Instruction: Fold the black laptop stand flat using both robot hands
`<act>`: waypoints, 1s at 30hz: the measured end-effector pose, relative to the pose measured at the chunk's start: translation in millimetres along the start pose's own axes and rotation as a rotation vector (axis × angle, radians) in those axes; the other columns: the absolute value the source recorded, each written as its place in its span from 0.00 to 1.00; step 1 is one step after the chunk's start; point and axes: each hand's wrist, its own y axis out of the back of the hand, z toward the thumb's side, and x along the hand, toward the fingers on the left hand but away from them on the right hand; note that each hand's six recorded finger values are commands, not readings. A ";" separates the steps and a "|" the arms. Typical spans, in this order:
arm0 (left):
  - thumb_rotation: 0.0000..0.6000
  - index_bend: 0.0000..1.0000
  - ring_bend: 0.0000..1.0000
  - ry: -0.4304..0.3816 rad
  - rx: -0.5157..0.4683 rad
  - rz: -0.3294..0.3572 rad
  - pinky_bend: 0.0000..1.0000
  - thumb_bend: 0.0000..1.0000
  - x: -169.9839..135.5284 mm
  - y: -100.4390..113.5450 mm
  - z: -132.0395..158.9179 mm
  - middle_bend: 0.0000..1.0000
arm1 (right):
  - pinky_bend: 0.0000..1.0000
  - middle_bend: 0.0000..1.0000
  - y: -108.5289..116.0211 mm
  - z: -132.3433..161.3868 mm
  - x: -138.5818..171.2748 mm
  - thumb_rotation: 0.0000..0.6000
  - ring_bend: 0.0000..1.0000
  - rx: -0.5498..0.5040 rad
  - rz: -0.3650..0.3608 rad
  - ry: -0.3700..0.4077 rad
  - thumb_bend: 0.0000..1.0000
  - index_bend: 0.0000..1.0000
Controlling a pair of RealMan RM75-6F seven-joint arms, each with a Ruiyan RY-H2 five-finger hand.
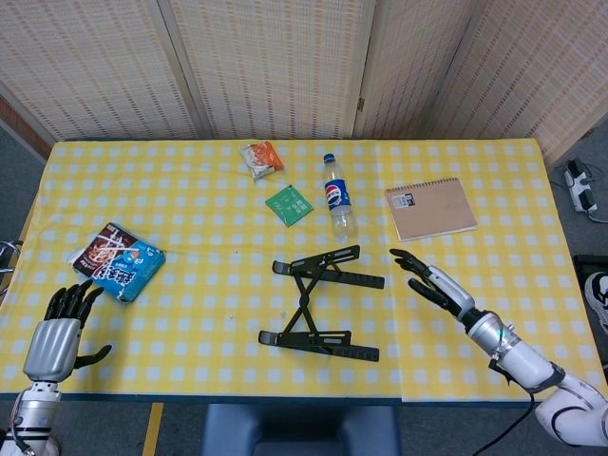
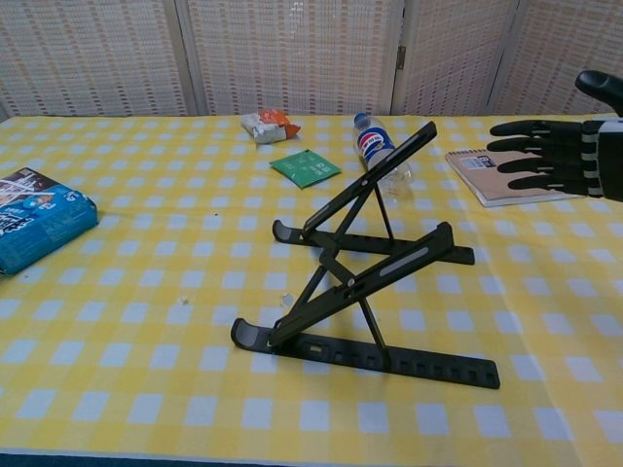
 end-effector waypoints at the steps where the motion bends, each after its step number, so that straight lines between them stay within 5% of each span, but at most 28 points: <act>1: 1.00 0.15 0.05 -0.001 -0.006 -0.003 0.00 0.18 0.3 -0.4 0.0 0.08 | 0.00 0.00 -1.2 1.8 -5.4 0.17 0.02 -0.025 0.010 0.005 0.06 0.00; 12: 1.00 0.15 0.05 0.006 -0.009 -0.019 0.00 0.19 2.3 -2.6 -3.9 0.08 | 0.00 0.00 -22.8 21.7 -81.4 0.16 0.03 -0.209 0.100 0.037 0.06 0.00; 20: 1.00 0.15 0.05 0.013 -0.006 -0.008 0.00 0.19 4.3 1.3 -7.3 0.08 | 0.00 0.00 -47.1 32.4 -108.8 0.14 0.04 -0.322 0.185 0.042 0.06 0.00; 30: 1.00 0.15 0.05 0.020 -0.009 0.002 0.00 0.19 5.7 2.8 -10.7 0.08 | 0.00 0.00 -95.1 54.1 -142.5 0.14 0.05 -0.405 0.381 0.081 0.06 0.00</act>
